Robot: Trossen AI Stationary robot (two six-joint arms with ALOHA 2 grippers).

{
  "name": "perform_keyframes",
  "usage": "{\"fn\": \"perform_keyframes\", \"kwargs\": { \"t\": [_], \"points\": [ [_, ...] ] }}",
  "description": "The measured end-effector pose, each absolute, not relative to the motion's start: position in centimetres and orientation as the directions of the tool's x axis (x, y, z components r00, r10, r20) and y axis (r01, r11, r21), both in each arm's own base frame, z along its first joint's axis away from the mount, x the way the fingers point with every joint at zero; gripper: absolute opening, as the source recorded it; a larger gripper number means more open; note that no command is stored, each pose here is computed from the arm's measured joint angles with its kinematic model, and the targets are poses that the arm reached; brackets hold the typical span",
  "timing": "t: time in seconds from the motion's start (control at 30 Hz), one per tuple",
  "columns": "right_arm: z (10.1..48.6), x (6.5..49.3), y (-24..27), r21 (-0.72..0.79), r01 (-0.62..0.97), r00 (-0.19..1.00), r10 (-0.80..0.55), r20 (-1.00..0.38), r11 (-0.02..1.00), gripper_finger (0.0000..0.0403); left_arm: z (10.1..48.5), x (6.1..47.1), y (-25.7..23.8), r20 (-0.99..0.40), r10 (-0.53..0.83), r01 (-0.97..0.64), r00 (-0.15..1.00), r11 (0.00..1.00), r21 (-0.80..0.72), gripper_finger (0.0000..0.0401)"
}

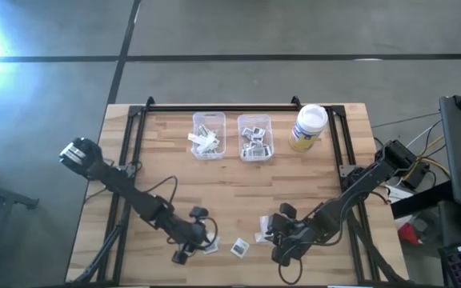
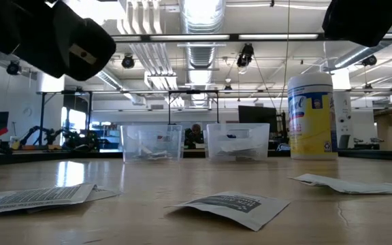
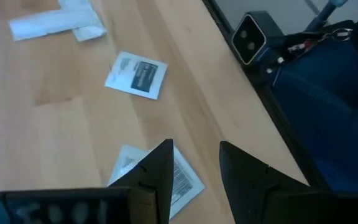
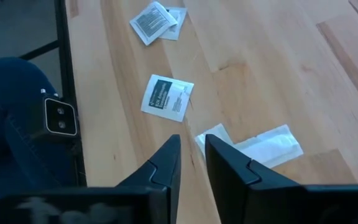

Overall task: Pick & Place First Aid Supplies
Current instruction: Put the gray towelette pack into the right transparent bin

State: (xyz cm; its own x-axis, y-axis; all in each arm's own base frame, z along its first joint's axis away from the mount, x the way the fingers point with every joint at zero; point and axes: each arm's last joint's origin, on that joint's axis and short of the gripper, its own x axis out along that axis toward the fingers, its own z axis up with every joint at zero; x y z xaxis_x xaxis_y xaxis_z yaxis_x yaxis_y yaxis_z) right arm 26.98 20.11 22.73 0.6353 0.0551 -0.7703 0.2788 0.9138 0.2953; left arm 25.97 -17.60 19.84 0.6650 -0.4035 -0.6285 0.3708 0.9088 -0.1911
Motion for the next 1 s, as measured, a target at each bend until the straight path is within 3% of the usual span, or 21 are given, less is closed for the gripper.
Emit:
{"fn": "perform_keyframes", "kwargs": {
  "t": [0.43, 1.0],
  "points": [
    [22.7, 27.0, 20.0, 0.285, 0.273, 0.638, 0.049, -0.769, 0.919, 0.0067, 16.5, 27.2, -18.9, -0.644, -0.504, 0.439, 0.576, 0.855, -0.277, 0.0122],
    [22.8, 27.0, 20.1, 0.289, 0.274, 0.640, 0.050, -0.767, 0.917, 0.0072, 13.5, 28.5, -16.5, -0.765, -0.395, 0.328, 0.508, 0.910, -0.252, 0.0122]
  ]
}}
